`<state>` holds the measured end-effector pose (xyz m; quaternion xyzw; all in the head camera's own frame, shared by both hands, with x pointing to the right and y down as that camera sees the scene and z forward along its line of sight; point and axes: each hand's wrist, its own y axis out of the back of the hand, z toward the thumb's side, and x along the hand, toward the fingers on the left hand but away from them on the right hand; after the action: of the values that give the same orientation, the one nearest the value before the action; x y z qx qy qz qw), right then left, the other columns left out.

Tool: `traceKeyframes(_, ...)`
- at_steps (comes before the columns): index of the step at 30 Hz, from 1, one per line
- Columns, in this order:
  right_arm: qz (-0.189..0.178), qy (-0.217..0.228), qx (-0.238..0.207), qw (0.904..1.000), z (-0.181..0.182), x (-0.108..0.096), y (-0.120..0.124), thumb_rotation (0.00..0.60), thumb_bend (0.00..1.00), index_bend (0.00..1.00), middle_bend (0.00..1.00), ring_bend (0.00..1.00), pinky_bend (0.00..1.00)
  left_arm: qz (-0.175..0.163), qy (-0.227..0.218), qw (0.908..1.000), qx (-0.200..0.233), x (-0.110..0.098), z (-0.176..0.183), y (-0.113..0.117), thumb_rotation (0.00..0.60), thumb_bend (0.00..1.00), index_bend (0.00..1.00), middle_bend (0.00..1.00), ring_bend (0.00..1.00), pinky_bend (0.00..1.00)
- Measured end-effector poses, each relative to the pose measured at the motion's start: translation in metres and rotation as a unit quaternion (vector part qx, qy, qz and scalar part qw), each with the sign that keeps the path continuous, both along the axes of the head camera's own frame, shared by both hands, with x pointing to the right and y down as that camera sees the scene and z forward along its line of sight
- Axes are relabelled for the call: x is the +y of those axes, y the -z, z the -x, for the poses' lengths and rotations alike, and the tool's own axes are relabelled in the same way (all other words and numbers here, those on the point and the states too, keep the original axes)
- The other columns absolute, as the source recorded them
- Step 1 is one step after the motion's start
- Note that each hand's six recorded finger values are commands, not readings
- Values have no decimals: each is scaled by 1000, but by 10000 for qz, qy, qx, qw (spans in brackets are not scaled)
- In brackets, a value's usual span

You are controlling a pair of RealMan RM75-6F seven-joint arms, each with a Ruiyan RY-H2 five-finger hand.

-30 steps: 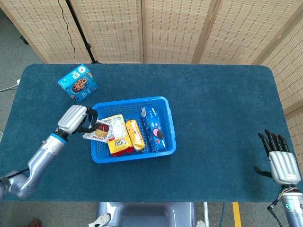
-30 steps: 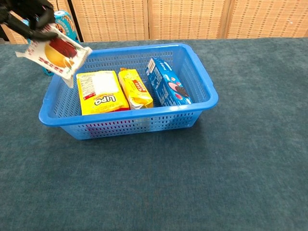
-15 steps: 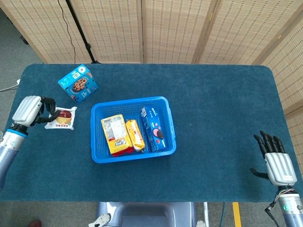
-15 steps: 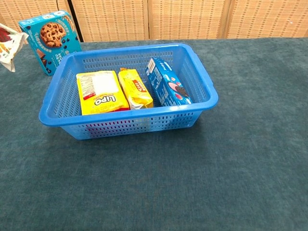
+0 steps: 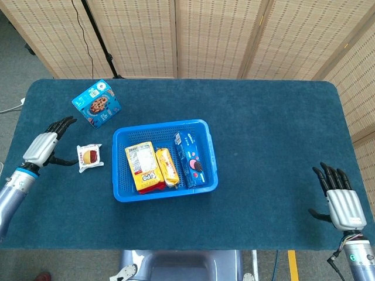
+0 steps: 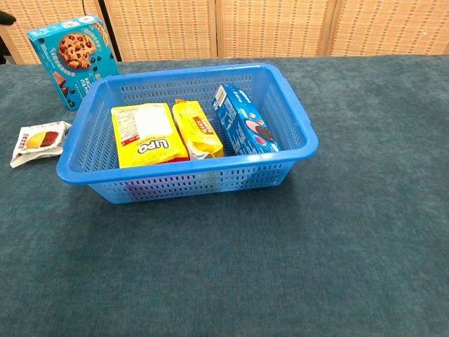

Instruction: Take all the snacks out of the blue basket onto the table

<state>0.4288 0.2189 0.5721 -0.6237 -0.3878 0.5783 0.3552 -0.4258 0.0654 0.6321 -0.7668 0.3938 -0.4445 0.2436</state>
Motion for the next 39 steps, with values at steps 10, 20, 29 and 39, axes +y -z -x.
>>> traceKeyframes(10,-4,-24,1,10000,-2,-1,0,600,0,0,0,0,0,-522,-1532,9865,257,21,-86,37,600,29,0,0,0,0)
traceKeyframes(20,-37,-168,37,9998,-9,-5,0,600,0,0,0,0,0,-1010,-3101,9406,-942,31,-172,19,600,29,0,0,0,0)
traceKeyframes(29,-57,-260,59,9996,-16,-8,-1,600,0,0,0,0,0,-904,-3420,9296,-1034,35,-241,-5,600,29,0,0,0,0)
traceKeyframes(39,-64,-338,48,9994,-21,-10,0,600,0,0,0,0,0,-860,-3318,9328,-1116,29,-264,-20,600,29,0,0,0,0)
